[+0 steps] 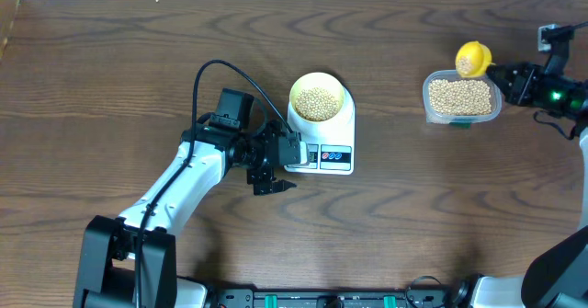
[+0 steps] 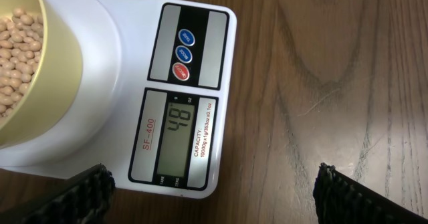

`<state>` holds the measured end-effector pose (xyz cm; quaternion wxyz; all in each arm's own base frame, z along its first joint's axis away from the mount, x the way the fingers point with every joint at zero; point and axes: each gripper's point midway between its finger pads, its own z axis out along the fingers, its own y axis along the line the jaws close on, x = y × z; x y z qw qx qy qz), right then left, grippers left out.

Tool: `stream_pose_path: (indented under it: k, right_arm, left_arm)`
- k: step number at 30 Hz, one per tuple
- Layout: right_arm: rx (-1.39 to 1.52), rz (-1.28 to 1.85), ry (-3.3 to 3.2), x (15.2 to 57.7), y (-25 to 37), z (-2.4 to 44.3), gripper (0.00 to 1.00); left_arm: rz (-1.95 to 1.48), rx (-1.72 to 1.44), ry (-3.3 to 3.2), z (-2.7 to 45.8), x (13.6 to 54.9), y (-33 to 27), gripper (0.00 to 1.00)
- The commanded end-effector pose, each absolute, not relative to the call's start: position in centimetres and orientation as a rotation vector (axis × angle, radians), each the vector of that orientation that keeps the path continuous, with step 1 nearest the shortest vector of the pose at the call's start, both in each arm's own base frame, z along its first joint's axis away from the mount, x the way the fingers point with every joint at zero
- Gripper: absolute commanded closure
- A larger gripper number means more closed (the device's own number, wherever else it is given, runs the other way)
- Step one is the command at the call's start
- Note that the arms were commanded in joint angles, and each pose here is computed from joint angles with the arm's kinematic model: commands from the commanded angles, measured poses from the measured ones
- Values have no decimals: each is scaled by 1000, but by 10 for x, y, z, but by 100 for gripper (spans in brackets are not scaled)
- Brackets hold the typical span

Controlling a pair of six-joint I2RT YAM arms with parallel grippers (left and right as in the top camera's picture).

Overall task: Scoop item into bowl and weigh 50g on scale
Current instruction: 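Carry the loaded scoop left with the right gripper over the bowl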

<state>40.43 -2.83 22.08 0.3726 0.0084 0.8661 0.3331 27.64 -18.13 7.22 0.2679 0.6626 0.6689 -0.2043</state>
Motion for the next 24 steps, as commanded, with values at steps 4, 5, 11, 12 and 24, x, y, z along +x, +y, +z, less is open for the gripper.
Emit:
stream_pose_path:
  k: [4,5,11,12,24]
  right_arm:
    - [-75,1045,2207,413,28,222,99]
    - [-95,1055,2207,414,36,221,99]
    - [-227,1127,2207,421,89,214,99]
    - [-248,1137,2206,421,97,213,99]
    - [-804,1051,1968,412,187,217,99]
  left_arm:
    - [-581,1780,1818,69,272,-182,2]
    - [-581,1779,1819,69,272,-182,2]
    - [-581,1779,1819,69,272,-182,2]
    - [-581,1780,1818,69,272,-182,2]
    - [-581,1780,1818,69,272,-182,2]
